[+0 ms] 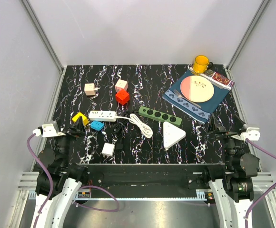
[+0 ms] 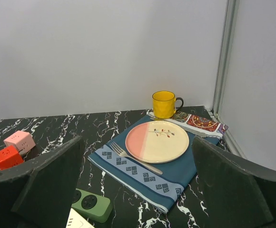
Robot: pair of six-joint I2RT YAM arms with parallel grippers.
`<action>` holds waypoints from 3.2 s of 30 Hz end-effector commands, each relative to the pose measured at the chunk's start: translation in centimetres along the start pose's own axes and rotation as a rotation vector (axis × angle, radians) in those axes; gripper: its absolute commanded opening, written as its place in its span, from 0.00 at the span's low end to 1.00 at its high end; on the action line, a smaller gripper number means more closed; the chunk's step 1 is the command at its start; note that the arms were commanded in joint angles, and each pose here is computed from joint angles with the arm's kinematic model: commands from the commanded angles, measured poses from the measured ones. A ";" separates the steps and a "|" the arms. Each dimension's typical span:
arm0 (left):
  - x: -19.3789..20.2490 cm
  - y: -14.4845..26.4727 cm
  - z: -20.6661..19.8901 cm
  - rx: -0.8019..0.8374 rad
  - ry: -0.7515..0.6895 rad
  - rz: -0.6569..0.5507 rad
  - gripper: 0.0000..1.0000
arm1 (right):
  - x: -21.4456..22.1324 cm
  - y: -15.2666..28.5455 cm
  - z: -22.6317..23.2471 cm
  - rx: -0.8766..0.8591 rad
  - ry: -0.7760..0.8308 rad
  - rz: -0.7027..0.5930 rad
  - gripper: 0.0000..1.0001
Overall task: Insert the plug
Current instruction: Adjust the socket at the center of the board, then pick up the plug from the center of the board.
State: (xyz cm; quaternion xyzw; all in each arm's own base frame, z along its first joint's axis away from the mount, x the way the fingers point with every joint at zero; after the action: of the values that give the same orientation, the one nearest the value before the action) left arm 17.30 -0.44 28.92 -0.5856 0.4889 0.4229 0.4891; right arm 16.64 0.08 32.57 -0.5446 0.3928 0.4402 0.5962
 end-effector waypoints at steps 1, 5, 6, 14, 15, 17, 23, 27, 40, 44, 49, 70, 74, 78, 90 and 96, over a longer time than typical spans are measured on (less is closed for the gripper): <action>-1.4 0.0 0.0 -0.004 0.009 -0.056 0.99 | -1.6 0.4 0.3 -0.016 -0.006 -0.032 1.00; -1.4 0.0 0.0 -0.002 0.010 -0.055 0.99 | -1.5 0.4 0.6 -0.025 -0.038 -0.025 1.00; -1.4 0.0 0.0 -0.001 0.011 -0.056 0.99 | -1.7 0.4 0.5 -0.020 -0.042 -0.025 1.00; -1.3 0.1 0.0 -0.006 0.014 -0.052 0.99 | -1.7 -0.8 3.1 -0.122 -0.165 0.139 1.00; -1.2 0.0 0.1 -0.009 0.015 -0.050 0.99 | -1.0 -1.4 3.3 -0.118 -0.183 0.197 1.00; -1.3 0.1 0.1 -0.012 0.016 -0.053 0.99 | -0.4 -2.1 3.9 -0.125 -0.233 0.264 1.00; -1.2 0.1 0.4 -0.026 0.018 -0.048 0.99 | 2.1 -4.1 7.1 -0.263 -0.311 0.485 1.00; -1.3 0.2 0.4 -0.026 0.021 -0.053 0.99 | 4.8 -5.1 7.8 -0.252 -0.384 0.623 1.00; -1.2 0.2 0.3 -0.022 0.021 -0.052 0.99 | 18.4 -2.9 8.1 -0.075 -0.530 1.209 0.99; -1.1 0.2 0.3 -0.019 0.021 -0.050 0.99 | 21.9 -1.3 8.1 -0.039 -0.528 1.302 1.00; -1.3 0.2 0.2 -0.015 0.024 -0.056 0.99 | 24.3 -0.7 7.3 0.026 -0.485 1.327 1.00; -1.1 0.2 0.2 -0.013 0.020 -0.049 0.99 | 25.1 1.3 15.0 -0.339 -0.333 1.456 1.00; -1.0 0.2 0.1 -0.010 0.019 -0.045 0.99 | 23.6 -0.5 13.5 -0.289 -0.216 1.367 1.00; -1.0 0.2 0.1 -0.010 0.019 -0.045 0.99 | 23.0 -2.2 12.2 -0.230 -0.130 1.307 1.00; -0.5 -0.1 0.2 -0.020 0.012 -0.020 0.99 | 23.8 -4.2 13.5 -0.247 -0.136 1.328 1.00; 0.6 -1.1 -0.9 0.005 0.017 0.087 0.99 | 22.9 -3.7 13.7 -0.273 -0.166 1.291 1.00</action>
State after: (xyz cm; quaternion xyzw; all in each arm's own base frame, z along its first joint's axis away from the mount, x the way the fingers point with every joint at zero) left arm 17.80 -0.70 28.30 -0.5787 0.4991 0.4331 0.4780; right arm 26.69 15.15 10.89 -0.2002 0.5673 0.7853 0.1463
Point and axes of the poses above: each gripper's point midway between its finger pads, its own y axis back along the fingers, its own z axis along the line the jaws close on, x = y × z, the point moved 2 cm from there along y, back along the fingers, and after that the axes turned 1 degree about -y, right-handed, at the moved point
